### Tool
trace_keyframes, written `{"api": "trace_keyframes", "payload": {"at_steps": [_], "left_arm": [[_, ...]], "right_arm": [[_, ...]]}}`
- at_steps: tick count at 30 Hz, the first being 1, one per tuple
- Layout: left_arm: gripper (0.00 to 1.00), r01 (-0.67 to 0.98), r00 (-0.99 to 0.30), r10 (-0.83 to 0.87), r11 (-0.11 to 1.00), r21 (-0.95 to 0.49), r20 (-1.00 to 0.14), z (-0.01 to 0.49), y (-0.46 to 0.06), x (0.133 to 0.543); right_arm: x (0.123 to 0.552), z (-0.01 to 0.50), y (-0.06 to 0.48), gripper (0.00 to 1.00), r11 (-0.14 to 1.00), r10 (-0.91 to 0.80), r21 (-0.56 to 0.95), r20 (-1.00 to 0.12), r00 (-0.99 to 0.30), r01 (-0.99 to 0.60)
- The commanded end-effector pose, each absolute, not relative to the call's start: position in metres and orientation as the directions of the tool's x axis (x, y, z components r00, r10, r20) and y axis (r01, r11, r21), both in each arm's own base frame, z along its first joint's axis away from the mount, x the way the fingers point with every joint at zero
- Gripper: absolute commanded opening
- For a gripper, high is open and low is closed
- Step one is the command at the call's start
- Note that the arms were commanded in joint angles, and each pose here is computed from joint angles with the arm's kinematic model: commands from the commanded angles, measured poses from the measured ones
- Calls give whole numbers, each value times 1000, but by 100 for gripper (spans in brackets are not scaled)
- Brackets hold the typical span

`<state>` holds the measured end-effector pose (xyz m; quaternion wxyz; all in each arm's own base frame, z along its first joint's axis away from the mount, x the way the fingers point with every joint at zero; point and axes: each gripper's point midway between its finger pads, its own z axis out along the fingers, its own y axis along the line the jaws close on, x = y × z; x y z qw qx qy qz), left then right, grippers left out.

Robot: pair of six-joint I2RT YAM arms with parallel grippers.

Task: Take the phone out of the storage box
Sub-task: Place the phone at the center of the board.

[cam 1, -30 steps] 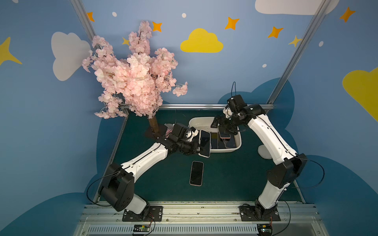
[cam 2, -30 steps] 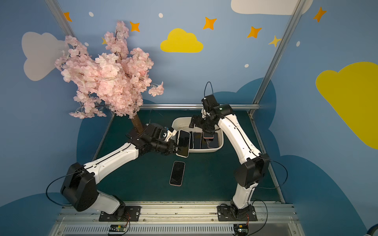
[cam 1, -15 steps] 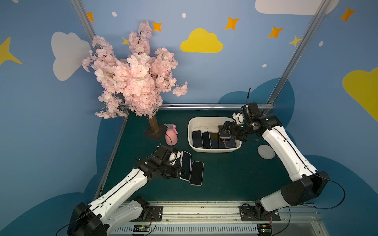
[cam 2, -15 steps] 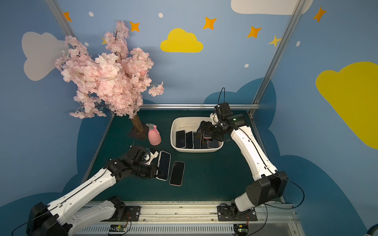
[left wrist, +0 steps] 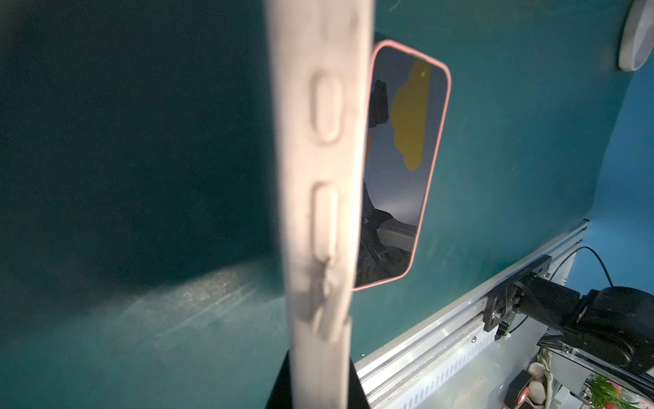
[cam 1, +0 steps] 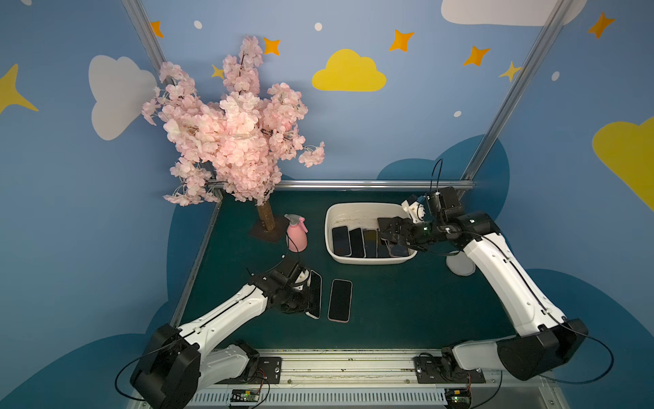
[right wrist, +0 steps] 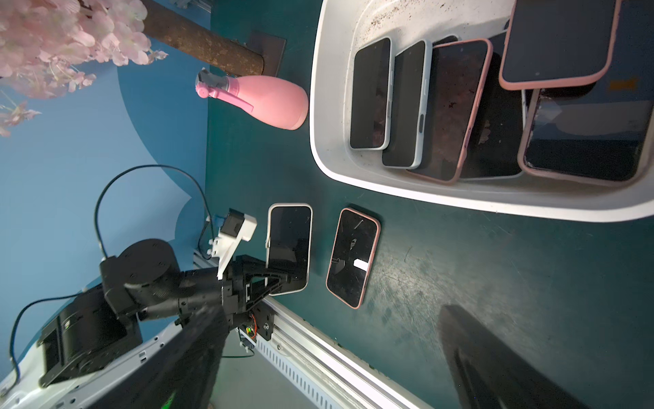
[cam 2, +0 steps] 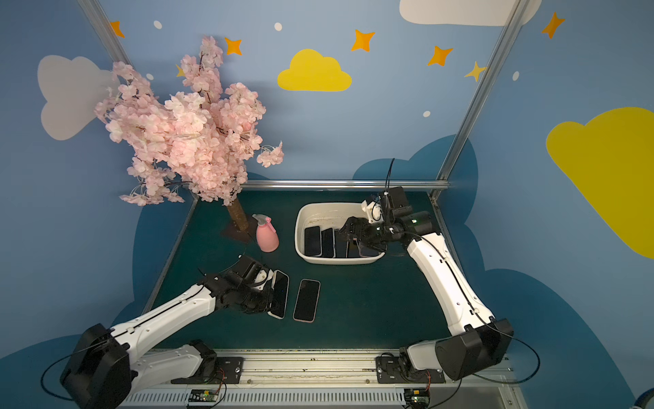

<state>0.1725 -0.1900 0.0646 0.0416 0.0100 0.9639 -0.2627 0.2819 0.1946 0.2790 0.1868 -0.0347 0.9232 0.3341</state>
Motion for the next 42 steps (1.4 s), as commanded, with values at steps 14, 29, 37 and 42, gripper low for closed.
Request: {"api": "trace_keyframes", "payload": {"at_steps": [14, 29, 37, 42], "left_arm": [[61, 33, -999, 15, 890, -455, -43, 20, -197, 185], [100, -4, -997, -27, 950, -312, -70, 67, -162, 179], [99, 65, -985, -9, 906, -419, -172, 128, -172, 182], [99, 122, -966, -25, 832, -541, -256, 181, -188, 183]], "right_arm": [[274, 251, 182, 99, 808, 32, 564, -327, -944, -168], [355, 173, 150, 99, 982, -79, 158, -164, -983, -105], [411, 132, 149, 99, 992, -127, -36, -65, -990, -125], [427, 119, 152, 98, 988, -145, -66, -37, -989, -142]]}}
